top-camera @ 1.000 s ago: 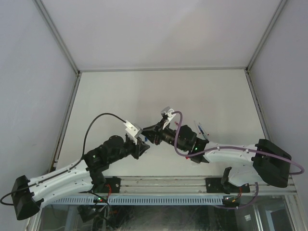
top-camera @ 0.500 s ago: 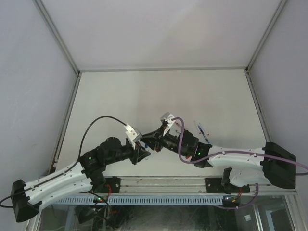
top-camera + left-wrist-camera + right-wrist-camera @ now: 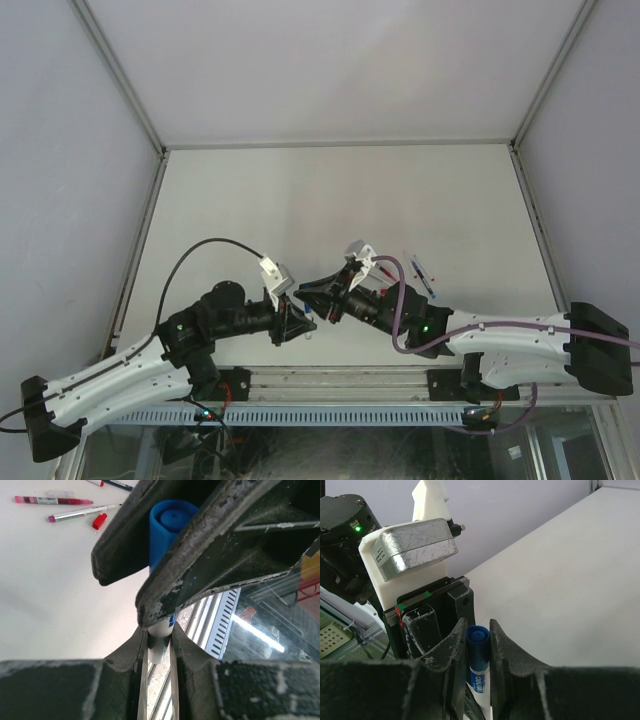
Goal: Insert the pens into the pen caps
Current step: Press the pen cap onto the pen, then place the pen at the center of the board.
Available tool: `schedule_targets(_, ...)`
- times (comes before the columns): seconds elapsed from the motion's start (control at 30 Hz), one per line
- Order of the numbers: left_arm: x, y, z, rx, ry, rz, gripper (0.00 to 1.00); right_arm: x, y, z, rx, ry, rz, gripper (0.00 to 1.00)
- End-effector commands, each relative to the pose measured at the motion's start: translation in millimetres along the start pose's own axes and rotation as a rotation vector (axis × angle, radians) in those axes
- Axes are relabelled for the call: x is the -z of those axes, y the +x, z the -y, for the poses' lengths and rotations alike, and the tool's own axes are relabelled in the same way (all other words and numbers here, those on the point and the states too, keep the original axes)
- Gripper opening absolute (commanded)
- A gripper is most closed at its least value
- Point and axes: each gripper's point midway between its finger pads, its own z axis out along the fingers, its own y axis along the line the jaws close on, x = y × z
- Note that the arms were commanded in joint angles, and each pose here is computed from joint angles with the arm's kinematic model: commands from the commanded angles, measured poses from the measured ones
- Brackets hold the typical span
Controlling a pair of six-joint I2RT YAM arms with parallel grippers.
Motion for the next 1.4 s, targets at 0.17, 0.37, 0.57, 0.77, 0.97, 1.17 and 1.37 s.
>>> schedule_targets(0.17,75,-220,54,-0.102,0.046,0.775,0.0,72,142,-4,-0.049,-0.027,-0.561,0.0)
schedule_targets(0.37,40,-179,28,-0.06,-0.011,0.634,0.0,42,80,7,-0.075,0.072,-0.388,0.0)
schedule_targets(0.57,19,-135,2,-0.014,-0.084,0.505,0.0,27,10,11,-0.08,0.082,-0.185,0.08)
schedule_targets(0.77,1,-84,-27,0.045,-0.166,0.383,0.0,31,-35,7,0.007,0.073,-0.078,0.36)
schedule_targets(0.97,-4,-47,-56,0.136,-0.285,0.301,0.0,43,-49,9,0.032,0.1,-0.036,0.54)
schedule_targets(1.17,13,-47,-91,0.202,-0.545,0.259,0.0,58,-22,49,-0.002,0.297,-0.139,0.69)
schedule_targets(1.37,16,-55,-116,0.165,-0.673,0.102,0.0,73,-1,72,-0.038,0.384,-0.238,0.79)
